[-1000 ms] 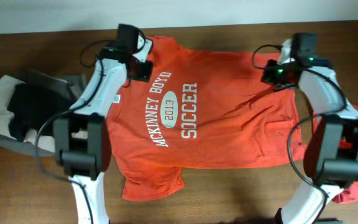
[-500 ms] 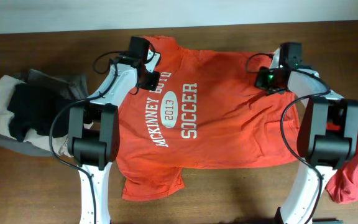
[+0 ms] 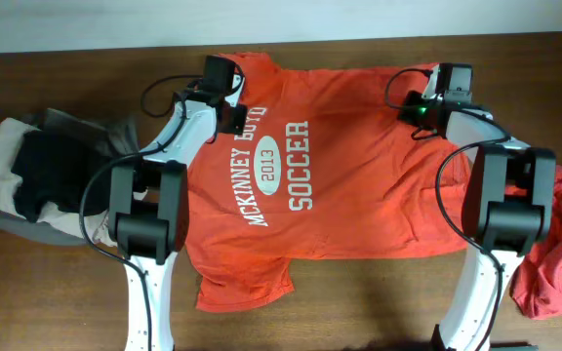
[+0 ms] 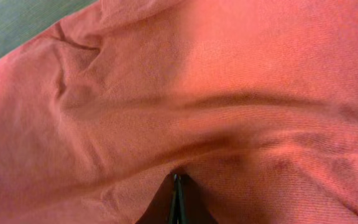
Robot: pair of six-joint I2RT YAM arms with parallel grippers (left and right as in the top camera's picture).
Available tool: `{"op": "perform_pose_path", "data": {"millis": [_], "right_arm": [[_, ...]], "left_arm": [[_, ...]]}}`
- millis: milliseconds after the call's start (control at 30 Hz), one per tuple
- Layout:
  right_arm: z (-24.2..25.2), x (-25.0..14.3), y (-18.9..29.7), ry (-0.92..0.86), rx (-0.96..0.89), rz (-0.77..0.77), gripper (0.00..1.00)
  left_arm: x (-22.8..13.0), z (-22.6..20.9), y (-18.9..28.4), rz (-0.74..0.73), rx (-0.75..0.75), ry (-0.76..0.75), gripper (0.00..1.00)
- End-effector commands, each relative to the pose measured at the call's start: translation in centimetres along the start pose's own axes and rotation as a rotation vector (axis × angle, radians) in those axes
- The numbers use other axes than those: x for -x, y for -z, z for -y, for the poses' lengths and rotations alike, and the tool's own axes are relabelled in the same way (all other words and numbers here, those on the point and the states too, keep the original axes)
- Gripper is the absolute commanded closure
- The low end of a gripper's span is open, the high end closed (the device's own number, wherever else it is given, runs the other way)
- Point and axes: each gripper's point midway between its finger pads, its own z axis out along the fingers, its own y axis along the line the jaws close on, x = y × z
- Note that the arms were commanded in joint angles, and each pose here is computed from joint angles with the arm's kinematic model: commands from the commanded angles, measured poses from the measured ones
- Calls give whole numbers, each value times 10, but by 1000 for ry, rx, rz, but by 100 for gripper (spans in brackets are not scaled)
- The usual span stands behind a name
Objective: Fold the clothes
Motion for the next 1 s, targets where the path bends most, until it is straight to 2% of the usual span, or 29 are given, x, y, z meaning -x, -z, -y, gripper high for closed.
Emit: {"op": "perform_pose_path", "data": {"millis": [0, 133, 233, 433, 600, 733, 833, 967], "right_arm": [[12, -13, -14, 6, -21, -59, 94], [0, 17, 23, -20, 46, -67, 80], [-9, 39, 60, 10, 97, -66, 74], [-15, 65, 151, 101, 80, -30, 69], [-31, 81, 241, 127, 33, 78, 69], [-58, 81, 327, 166, 45, 198, 68], [-74, 71, 386, 192, 49, 284, 65], [-82, 46, 446, 207, 20, 359, 55]], "left_arm": [[-13, -28, -19, -38, 81, 51, 100], [3, -42, 0, -39, 94, 65, 96], [24, -52, 27, -30, 116, 73, 91], [59, -82, 111, -24, 253, 75, 90], [65, -91, 190, -13, 279, 103, 90], [51, -102, 261, 11, 288, 185, 90], [64, -99, 300, 130, 232, 201, 90], [65, -99, 369, 263, 233, 192, 86]]}}
